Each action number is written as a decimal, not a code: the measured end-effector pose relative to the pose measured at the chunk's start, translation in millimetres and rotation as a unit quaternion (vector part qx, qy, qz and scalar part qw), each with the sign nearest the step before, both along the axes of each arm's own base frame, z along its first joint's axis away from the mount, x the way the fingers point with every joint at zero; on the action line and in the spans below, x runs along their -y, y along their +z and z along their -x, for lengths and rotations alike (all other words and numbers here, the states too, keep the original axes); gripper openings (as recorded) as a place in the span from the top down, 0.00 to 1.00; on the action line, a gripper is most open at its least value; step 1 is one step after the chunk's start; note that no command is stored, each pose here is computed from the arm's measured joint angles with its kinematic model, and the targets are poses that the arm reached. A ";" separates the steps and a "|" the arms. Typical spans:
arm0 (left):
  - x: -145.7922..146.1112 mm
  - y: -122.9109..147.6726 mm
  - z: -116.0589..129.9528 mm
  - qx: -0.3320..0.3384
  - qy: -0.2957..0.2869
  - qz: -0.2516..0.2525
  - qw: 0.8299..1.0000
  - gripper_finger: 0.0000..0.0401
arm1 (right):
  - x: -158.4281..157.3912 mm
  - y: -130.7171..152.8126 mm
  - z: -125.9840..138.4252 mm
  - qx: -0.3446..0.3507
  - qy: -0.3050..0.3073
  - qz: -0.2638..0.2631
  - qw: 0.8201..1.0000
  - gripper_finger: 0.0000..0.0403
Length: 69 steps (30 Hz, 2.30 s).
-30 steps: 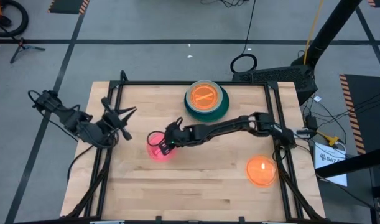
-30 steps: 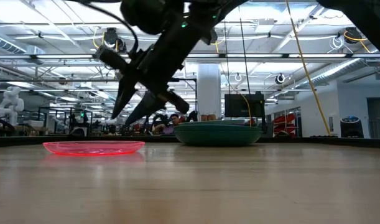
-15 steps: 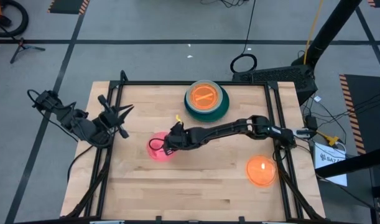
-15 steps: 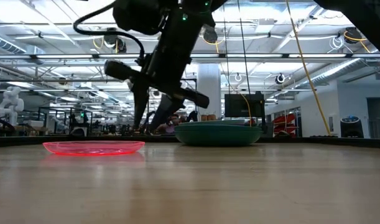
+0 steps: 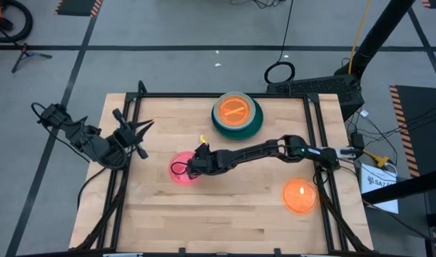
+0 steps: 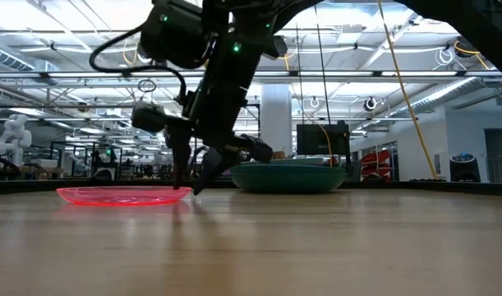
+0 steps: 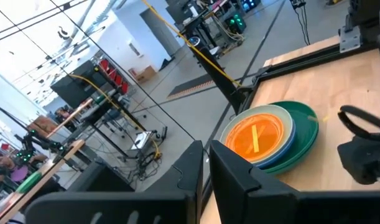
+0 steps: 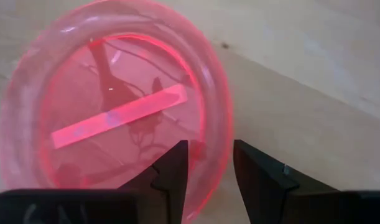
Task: Stack plastic plates
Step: Stack the pink plate on the top orange plate
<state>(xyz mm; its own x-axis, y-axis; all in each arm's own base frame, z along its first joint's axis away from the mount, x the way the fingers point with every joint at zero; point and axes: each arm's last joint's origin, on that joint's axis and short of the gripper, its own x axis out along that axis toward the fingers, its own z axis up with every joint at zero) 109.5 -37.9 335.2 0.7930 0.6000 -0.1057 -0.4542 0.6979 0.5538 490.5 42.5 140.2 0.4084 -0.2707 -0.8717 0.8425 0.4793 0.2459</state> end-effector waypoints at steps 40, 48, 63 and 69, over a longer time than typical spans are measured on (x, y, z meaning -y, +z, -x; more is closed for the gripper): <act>-0.1 -1.0 0.2 0.002 0.001 0.007 1.000 0.91 | 3.4 -9.1 -7.4 0.015 0.022 0.026 0.999 0.98; -0.1 -1.0 0.1 0.002 0.001 0.007 1.000 0.91 | 3.1 -7.1 -11.0 0.032 0.036 0.032 0.998 1.00; -0.1 -1.0 0.1 0.003 0.001 0.007 1.000 0.91 | 7.5 16.4 -8.1 0.040 0.055 0.057 0.996 1.00; 0.0 -1.1 0.0 0.002 0.001 0.007 1.000 0.91 | 8.2 38.3 -3.3 0.046 0.071 0.073 0.994 1.00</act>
